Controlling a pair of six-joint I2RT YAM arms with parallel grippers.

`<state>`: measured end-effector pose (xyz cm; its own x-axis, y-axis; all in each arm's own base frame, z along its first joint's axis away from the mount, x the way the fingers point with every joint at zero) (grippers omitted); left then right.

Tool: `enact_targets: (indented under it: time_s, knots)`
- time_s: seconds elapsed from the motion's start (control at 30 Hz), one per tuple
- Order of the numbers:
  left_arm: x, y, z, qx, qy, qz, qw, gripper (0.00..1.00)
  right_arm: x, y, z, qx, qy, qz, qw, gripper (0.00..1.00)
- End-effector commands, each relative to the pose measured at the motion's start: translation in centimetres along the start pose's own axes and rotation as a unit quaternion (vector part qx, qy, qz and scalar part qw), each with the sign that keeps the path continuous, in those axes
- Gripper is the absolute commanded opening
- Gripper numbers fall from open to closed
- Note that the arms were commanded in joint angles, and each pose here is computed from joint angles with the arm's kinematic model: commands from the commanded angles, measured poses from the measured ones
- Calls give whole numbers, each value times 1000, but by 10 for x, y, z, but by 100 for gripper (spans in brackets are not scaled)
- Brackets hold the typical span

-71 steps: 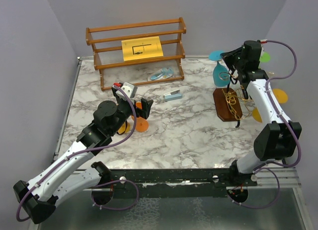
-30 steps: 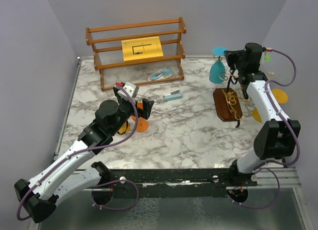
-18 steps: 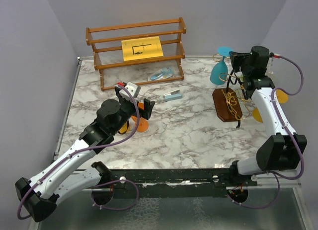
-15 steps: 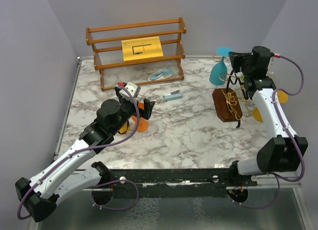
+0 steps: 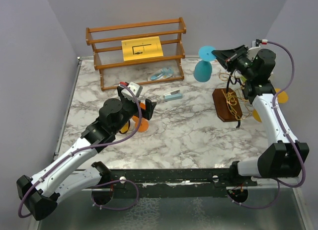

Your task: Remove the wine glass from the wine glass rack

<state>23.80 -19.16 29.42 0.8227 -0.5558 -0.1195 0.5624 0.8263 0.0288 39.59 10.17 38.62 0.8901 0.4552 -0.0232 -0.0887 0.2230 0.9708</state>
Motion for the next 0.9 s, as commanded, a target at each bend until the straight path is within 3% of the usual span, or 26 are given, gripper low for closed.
enact_targets:
  time_s: [0.0, 0.2, 0.4, 0.6, 0.87]
  knots:
    - [3, -7, 1, -13, -6, -18, 1000, 99, -21, 40, -46, -66, 183, 147, 970, 1]
    - [5, -10, 1, -58, -8, -12, 998, 99, -61, 62, -72, -85, 230, 224, 943, 1]
    - [-1, -32, 11, -201, -26, -58, 978, 99, -95, 77, -83, -59, 213, 232, 947, 1]
    - [-15, -54, 43, -345, -80, -133, 926, 99, -114, 97, -97, -3, 237, 257, 937, 1]
    - [-31, -73, 74, -464, -142, -243, 840, 99, -133, 129, -126, 58, 319, 326, 888, 1]
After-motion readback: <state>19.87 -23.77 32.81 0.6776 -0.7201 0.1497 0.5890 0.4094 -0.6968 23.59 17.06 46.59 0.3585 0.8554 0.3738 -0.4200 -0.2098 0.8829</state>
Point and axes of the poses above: each gripper's point midway between its finger pads, its own x axis out along the fingers, its own y axis along the line the jaws close on, z = x × y, the point moved 3 cm from there along -x, back along the fingers, and after that the axes turned 6 degrees about x, right-handed, at the moved point
